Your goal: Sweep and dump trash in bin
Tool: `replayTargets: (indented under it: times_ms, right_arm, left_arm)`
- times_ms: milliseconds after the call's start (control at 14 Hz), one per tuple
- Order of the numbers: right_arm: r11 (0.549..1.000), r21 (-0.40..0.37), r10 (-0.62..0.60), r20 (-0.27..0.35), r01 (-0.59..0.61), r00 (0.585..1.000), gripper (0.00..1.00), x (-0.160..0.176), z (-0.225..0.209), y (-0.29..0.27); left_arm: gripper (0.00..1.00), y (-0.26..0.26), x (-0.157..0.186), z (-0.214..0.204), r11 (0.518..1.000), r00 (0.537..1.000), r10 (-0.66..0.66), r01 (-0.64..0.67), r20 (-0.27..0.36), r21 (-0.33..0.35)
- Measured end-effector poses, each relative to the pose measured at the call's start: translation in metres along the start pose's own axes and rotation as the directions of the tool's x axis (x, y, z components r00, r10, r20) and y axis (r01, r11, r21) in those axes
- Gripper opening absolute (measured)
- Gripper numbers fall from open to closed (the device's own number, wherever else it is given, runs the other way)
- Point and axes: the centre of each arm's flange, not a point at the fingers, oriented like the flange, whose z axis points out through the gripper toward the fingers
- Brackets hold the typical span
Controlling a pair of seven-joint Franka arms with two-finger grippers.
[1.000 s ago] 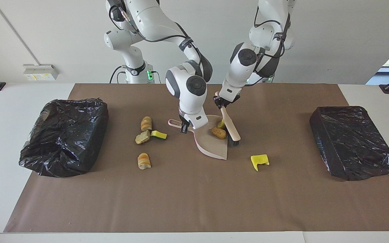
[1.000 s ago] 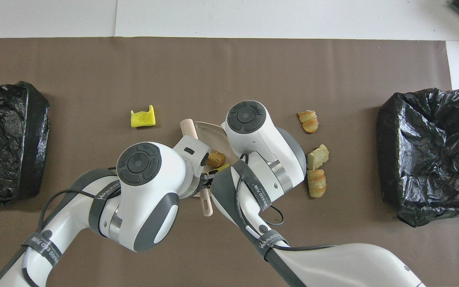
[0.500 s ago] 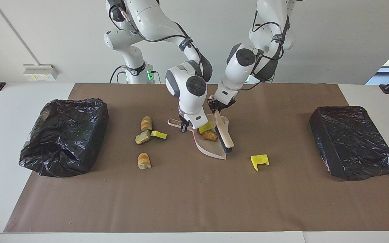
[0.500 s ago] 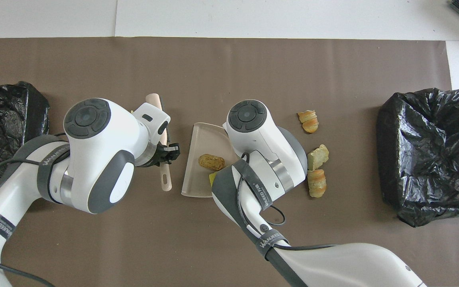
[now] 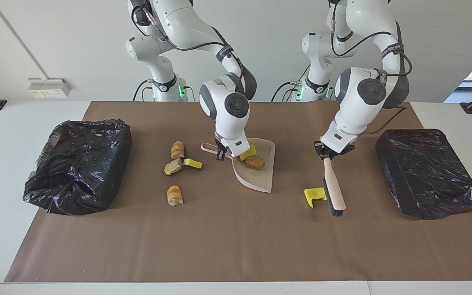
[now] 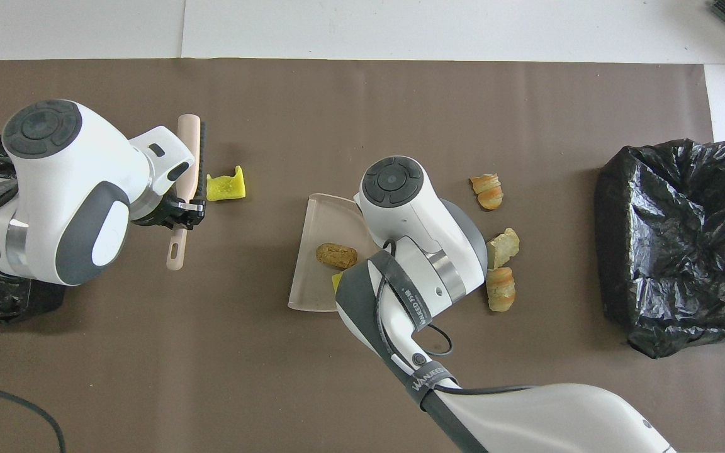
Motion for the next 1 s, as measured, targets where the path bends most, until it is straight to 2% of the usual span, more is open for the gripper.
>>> replayTargets:
  times_ms: [214, 500, 643, 786, 1000]
  right_arm:
    - [1.000, 0.000, 0.000, 0.000, 0.000, 1.000, 0.33, 0.000, 0.000, 0.000]
    - [1.000, 0.000, 0.000, 0.000, 0.000, 1.000, 0.33, 0.000, 0.000, 0.000]
    - [1.000, 0.000, 0.000, 0.000, 0.000, 1.000, 0.33, 0.000, 0.000, 0.000]
    - [1.000, 0.001, 0.000, 0.001, 0.000, 1.000, 0.33, -0.001, -0.001, 0.000]
    - [1.000, 0.002, 0.003, 0.002, -0.003, 1.000, 0.33, -0.001, -0.001, -0.001]
  left_arm:
    - [0.26, -0.052, 0.008, 0.019, 0.995, 0.995, 0.098, -0.098, 0.030, 0.007]
    - [0.26, -0.045, 0.011, 0.061, 0.977, 0.976, 0.210, -0.212, 0.058, 0.020]
    - [0.26, -0.024, 0.000, 0.074, 0.960, 0.958, 0.278, -0.280, 0.069, 0.020]
    - [0.26, 0.023, -0.019, 0.077, 0.914, 0.913, 0.402, -0.405, 0.071, 0.030]
    - [0.26, 0.082, -0.050, 0.079, 0.863, 0.863, 0.499, -0.503, 0.080, 0.046]
